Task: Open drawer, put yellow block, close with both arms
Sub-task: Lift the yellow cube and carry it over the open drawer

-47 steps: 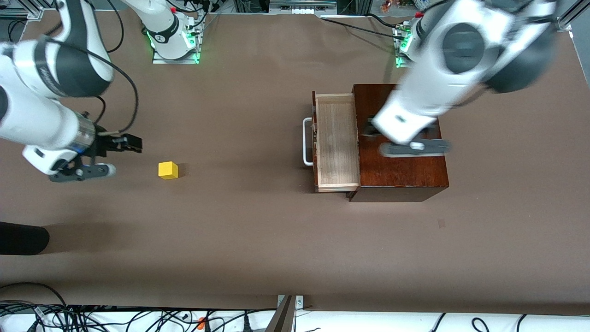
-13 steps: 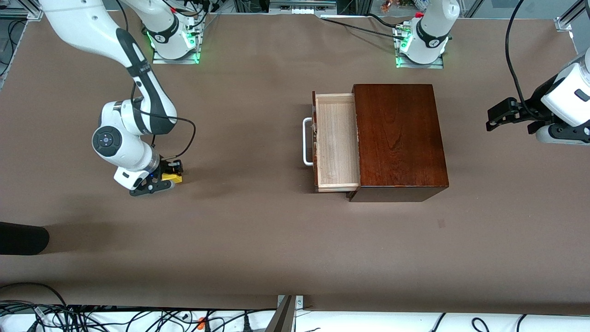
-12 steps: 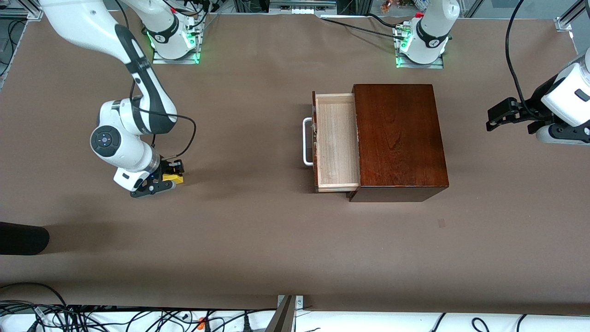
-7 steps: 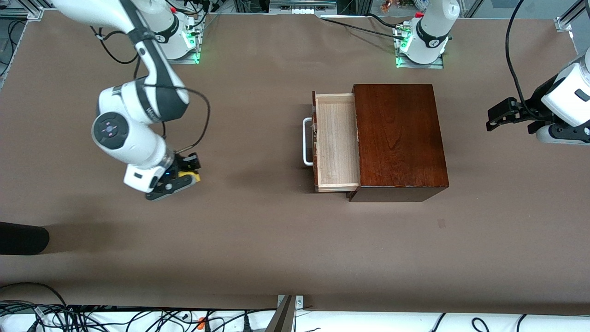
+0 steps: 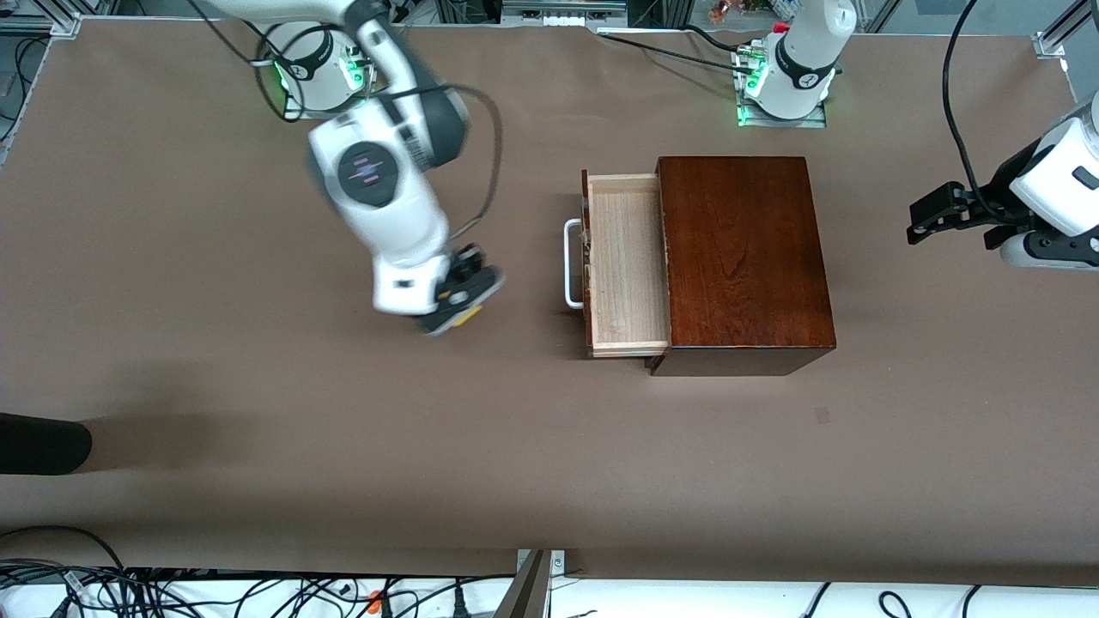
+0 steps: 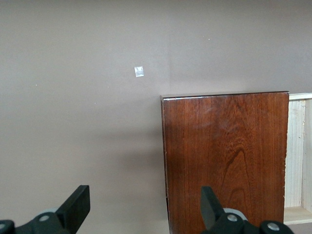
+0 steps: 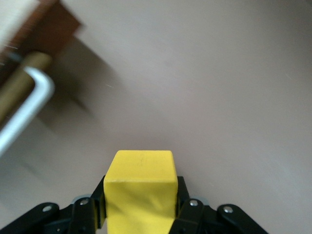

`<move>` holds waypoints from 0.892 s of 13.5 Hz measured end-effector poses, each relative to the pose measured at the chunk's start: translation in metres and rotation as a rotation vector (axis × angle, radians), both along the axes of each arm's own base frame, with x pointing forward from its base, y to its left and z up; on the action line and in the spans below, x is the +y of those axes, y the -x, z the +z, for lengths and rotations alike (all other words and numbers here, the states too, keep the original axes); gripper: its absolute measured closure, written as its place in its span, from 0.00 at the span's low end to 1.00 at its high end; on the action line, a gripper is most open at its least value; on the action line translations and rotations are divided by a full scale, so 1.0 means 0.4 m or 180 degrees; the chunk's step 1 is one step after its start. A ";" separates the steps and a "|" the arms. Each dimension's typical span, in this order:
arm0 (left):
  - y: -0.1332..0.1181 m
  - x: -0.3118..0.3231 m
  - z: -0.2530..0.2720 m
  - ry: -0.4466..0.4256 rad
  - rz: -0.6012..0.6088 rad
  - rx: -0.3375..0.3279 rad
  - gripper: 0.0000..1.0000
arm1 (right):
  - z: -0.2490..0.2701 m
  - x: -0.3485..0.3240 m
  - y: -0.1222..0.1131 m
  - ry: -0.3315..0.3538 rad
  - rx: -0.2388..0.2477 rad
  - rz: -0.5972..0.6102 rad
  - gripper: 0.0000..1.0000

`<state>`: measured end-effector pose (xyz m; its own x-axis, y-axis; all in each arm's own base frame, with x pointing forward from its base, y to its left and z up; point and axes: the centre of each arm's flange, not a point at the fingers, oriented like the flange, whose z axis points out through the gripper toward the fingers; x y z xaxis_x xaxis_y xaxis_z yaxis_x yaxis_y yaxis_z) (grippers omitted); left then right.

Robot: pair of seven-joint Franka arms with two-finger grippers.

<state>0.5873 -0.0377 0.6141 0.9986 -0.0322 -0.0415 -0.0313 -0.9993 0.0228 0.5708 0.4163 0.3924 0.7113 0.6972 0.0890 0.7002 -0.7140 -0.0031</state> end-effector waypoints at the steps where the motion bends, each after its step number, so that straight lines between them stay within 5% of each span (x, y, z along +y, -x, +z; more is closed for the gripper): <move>1: 0.000 0.000 0.000 0.0000 -0.0001 0.0002 0.00 | 0.001 0.066 0.018 0.0024 -0.0022 0.0133 0.45; 12: 0.002 0.000 -0.004 -0.0002 -0.0001 0.0030 0.00 | 0.030 0.492 0.338 0.0596 -0.0447 0.1389 0.45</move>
<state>0.5864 -0.0377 0.6124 0.9982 -0.0324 -0.0510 -0.0312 -0.9993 0.0225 0.4354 0.6131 0.4045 0.3395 0.9406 0.0078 0.9185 -0.3333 0.2130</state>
